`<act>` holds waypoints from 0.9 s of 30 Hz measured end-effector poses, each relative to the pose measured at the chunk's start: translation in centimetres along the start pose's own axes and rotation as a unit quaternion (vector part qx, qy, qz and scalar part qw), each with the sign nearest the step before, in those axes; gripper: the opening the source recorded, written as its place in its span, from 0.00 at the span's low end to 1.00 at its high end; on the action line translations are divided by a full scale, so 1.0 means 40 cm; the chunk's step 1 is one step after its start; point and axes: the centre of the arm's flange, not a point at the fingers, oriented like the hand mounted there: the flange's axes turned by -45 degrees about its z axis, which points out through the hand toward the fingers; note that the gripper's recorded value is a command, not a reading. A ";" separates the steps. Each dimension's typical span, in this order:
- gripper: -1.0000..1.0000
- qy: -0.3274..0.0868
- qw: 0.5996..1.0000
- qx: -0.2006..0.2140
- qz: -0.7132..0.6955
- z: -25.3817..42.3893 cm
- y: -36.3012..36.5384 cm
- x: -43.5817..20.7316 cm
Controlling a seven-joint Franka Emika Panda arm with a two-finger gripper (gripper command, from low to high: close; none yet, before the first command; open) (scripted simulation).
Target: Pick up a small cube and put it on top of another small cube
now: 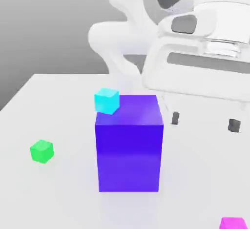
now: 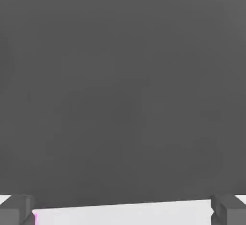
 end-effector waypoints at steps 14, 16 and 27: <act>0.50 -0.132 0.990 0.056 0.004 0.448 -0.278 -0.178; 0.50 -0.135 0.989 0.058 0.005 0.523 -0.293 -0.201; 0.00 -0.136 0.989 0.059 0.005 0.468 -0.288 -0.188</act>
